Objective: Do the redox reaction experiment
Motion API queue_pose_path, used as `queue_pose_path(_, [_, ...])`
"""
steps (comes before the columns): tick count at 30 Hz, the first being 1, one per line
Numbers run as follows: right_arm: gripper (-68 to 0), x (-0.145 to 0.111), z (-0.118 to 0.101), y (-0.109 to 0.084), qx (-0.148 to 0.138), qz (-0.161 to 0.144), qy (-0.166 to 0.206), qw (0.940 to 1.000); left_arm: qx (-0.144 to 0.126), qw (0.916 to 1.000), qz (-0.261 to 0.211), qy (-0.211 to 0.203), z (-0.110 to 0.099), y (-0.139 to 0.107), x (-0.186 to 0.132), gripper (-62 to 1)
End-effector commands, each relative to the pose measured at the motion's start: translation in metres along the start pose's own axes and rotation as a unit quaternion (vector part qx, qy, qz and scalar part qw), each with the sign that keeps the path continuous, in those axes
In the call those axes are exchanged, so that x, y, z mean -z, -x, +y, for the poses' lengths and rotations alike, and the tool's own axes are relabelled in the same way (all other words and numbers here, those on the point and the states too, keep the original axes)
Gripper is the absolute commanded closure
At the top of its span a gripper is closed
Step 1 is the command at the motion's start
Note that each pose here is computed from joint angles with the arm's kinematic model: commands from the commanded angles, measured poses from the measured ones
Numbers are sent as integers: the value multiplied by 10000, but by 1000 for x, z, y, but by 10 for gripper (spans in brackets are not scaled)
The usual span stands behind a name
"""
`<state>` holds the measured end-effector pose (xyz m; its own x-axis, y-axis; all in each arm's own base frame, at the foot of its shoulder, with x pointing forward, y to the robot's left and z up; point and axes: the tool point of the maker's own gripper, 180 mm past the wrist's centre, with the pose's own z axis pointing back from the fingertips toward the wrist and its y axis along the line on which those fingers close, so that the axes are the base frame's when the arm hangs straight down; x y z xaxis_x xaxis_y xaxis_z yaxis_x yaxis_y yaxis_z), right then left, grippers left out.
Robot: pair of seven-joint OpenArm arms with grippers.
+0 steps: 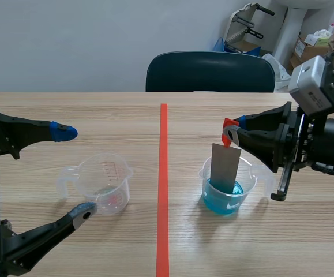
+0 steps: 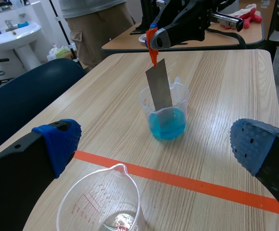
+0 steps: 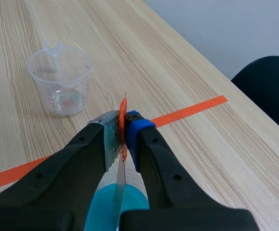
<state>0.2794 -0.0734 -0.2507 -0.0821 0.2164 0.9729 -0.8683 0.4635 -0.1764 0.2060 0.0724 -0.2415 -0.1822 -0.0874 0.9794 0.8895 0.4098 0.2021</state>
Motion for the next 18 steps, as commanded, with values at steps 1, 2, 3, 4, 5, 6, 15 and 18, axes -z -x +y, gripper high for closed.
queue_pose_path(1, [-10, 0, -4, -5, -111, 14, -29, 9999, 25, 9998, -217, -44, 2, -10, 4, -623])
queue_pose_path(2, [-10, 0, -4, -5, -111, 12, -29, 9999, 23, 9997, -220, -46, 2, -11, 4, -623])
queue_pose_path(3, [-10, 0, -4, -5, -111, 12, -29, 9999, 20, 9997, -226, -50, 2, -11, 4, -623])
queue_pose_path(4, [-10, 0, -4, -5, -111, 12, -29, 9999, 17, 9997, -233, -55, 2, -11, 4, -623])
queue_pose_path(5, [-10, 0, -4, -5, -111, 12, -29, 9999, 12, 9997, -243, -62, 2, -11, 5, -623])
queue_pose_path(6, [-10, 0, -4, -5, -111, 12, -29, 9999, 4, 9996, -257, -74, 2, -11, 5, -623])
queue_pose_path(15, [-10, 0, -4, -5, -111, 12, -29, 9999, -6, 9996, -275, -89, 1, -11, 6, -623])
queue_pose_path(18, [-10, 0, -4, -5, -111, 12, -29, 9999, -6, 9996, -275, -89, 1, -11, 6, -623])
